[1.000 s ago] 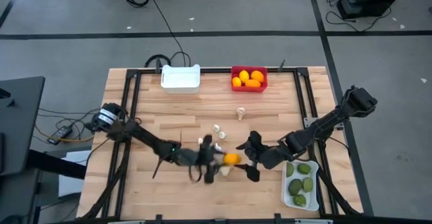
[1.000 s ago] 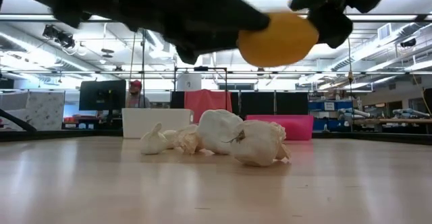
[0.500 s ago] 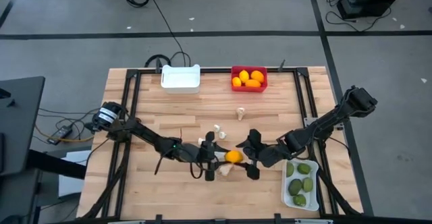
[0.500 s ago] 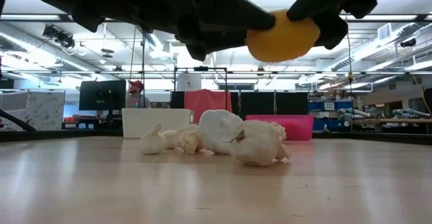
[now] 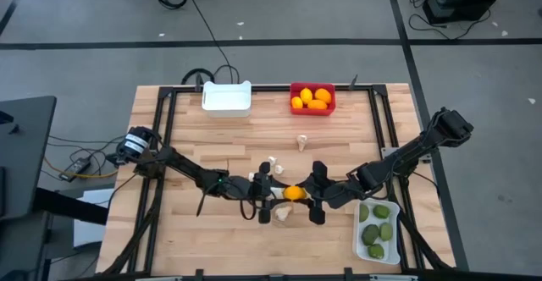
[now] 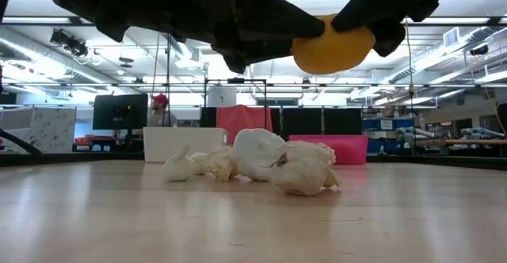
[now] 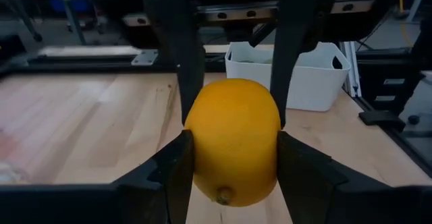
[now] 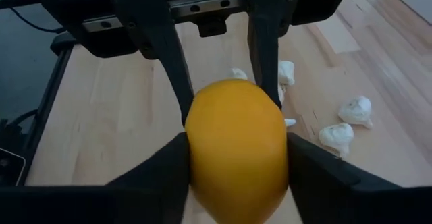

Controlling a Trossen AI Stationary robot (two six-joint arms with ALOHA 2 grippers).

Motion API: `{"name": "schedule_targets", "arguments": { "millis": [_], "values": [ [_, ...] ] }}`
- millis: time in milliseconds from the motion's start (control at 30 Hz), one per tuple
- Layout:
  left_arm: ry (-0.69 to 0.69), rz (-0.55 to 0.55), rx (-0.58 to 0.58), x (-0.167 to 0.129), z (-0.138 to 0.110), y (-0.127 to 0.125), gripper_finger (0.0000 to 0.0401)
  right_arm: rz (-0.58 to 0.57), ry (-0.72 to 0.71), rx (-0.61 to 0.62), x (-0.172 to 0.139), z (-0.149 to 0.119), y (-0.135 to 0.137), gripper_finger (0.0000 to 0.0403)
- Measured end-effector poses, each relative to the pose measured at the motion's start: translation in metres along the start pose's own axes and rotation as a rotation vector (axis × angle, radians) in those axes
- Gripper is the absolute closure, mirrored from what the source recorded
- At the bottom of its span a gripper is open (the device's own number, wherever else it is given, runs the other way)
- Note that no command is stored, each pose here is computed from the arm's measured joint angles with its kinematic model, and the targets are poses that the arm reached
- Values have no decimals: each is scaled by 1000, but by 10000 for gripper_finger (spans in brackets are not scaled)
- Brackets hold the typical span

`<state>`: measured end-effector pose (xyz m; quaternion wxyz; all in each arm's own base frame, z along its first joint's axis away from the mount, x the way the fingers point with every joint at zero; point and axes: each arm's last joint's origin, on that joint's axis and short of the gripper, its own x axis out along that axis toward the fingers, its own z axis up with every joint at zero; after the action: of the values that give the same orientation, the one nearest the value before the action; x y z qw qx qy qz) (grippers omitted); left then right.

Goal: Sort produce into baskets
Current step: Put the yellow lemon into the red bin

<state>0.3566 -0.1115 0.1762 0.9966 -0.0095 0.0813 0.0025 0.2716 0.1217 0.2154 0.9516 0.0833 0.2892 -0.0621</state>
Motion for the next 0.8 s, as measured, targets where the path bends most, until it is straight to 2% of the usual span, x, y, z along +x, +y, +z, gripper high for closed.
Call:
{"name": "schedule_targets", "arguments": {
  "millis": [133, 267, 367, 533, 633, 800],
  "values": [
    [27, 1, -99, 3, -2, 9, 195, -14, 7, 45, 2, 1, -4, 211],
    [48, 32, -116, 6, -3, 20, 154, -92, 4, 48, 5, 1, -13, 208],
    [67, 60, -126, 8, -5, 29, 121, -143, 13, 98, 8, 2, -22, 205],
    [169, 94, -154, 6, -11, 38, 80, -254, -9, 150, 10, 3, -32, 205],
    [250, 132, -131, -2, -7, 45, 67, -342, -14, 175, 12, 5, -45, 205],
    [260, 225, -168, -15, 12, 61, 66, -453, 4, 241, 18, 11, -75, 205]
  ]
}}
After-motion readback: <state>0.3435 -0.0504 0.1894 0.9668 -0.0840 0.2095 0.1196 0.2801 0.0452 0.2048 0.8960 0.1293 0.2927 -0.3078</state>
